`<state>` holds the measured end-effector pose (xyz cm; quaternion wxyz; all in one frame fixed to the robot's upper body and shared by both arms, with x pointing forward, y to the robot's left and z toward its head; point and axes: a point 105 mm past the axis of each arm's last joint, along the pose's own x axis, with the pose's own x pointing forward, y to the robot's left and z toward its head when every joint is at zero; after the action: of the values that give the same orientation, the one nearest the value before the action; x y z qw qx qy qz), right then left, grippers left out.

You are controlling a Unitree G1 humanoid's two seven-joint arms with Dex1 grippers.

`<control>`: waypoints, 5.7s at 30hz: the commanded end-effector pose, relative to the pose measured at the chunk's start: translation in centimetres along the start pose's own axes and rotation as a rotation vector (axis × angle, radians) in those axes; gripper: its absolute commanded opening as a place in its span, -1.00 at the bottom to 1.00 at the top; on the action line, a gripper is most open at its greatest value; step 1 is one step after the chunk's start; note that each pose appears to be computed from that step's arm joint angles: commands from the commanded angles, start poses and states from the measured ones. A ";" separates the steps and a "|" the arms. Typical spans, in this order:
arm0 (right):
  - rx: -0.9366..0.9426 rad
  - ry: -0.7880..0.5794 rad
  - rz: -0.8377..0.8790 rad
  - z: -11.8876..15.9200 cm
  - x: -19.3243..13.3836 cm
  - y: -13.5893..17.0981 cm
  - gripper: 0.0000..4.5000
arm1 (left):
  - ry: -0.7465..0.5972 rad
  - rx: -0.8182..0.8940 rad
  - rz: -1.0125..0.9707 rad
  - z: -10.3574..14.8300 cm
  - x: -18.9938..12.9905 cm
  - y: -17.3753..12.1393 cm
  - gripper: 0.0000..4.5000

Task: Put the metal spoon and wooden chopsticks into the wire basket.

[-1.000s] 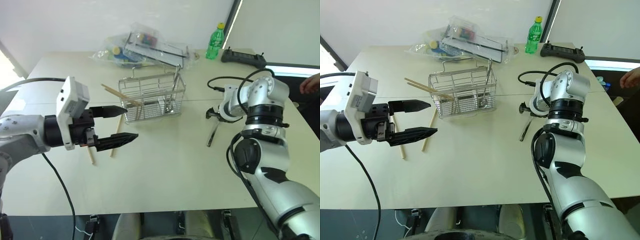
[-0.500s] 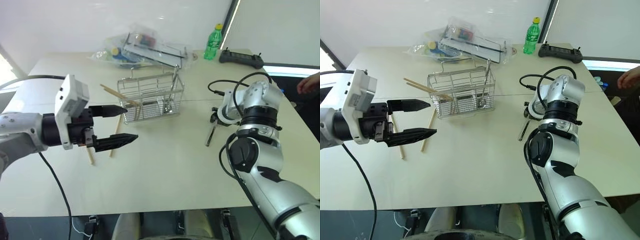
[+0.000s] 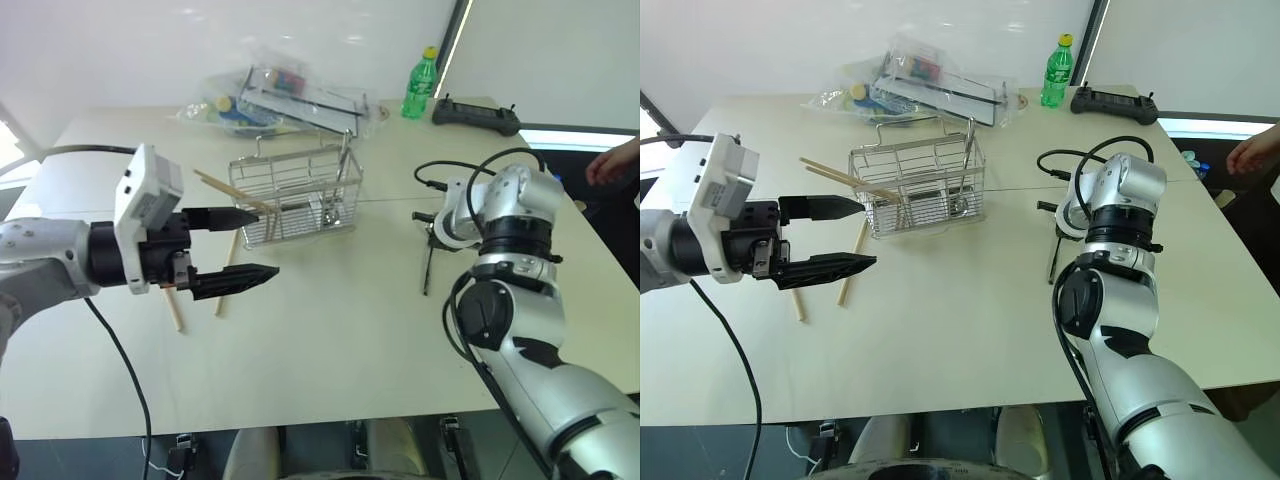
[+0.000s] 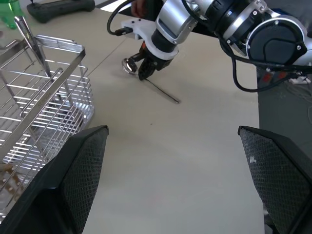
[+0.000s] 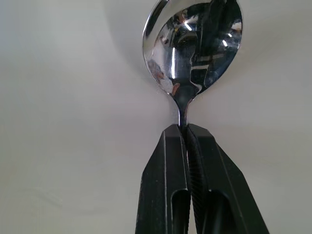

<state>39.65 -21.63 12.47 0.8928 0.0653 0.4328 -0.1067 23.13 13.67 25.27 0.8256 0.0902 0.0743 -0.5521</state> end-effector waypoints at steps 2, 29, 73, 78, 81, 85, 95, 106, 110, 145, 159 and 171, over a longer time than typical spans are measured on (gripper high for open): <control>-0.199 -0.645 0.073 8.3 -6.7 0.0 -0.98 | -0.054 0.046 0.036 1.2 0.0 0.7 1.00; -0.232 -1.184 0.960 6.7 -19.0 17.1 -0.98 | -0.134 0.070 0.123 2.7 0.2 3.4 1.00; -1.017 -0.770 0.991 0.9 -23.0 0.3 0.83 | -0.209 -0.164 0.893 5.2 -10.7 14.9 1.00; -0.992 -0.755 0.987 -0.5 -22.0 0.8 0.83 | 0.028 -0.397 1.181 -1.2 -12.0 18.0 1.00; -0.979 -0.746 0.996 -0.9 -21.8 1.0 0.83 | 0.138 -0.554 1.270 -4.6 -11.5 18.8 1.00; -0.967 -0.741 1.020 -1.2 -21.6 1.8 0.83 | 0.262 -0.748 1.322 -8.7 -9.5 19.3 1.00; -0.913 -0.766 1.036 -1.8 -21.8 3.1 0.83 | 0.353 -0.945 1.374 -13.0 -6.7 20.6 1.00; -0.906 -0.716 1.030 -3.3 -21.9 2.2 0.85 | 0.356 -1.000 1.301 -14.7 -3.1 21.5 0.89; -0.893 -0.706 1.030 -3.6 -21.9 2.0 0.85 | 0.357 -1.026 1.297 -14.9 -2.6 21.4 0.21; -0.854 -0.644 1.011 -5.1 -21.1 2.0 0.85 | -0.803 0.238 0.960 18.7 -6.9 19.2 -0.97; -0.772 -0.698 0.962 -5.3 -21.3 1.8 0.85 | -0.781 0.196 0.642 18.1 3.0 16.4 -0.97; -0.723 -0.723 0.930 -5.7 -21.2 1.9 0.85 | -0.733 0.116 0.551 16.7 5.5 15.3 -0.97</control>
<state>23.42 -15.96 24.48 0.8977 -0.0867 0.0758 0.4253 40.89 11.11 40.21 0.9171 -0.0522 -0.2611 -0.2968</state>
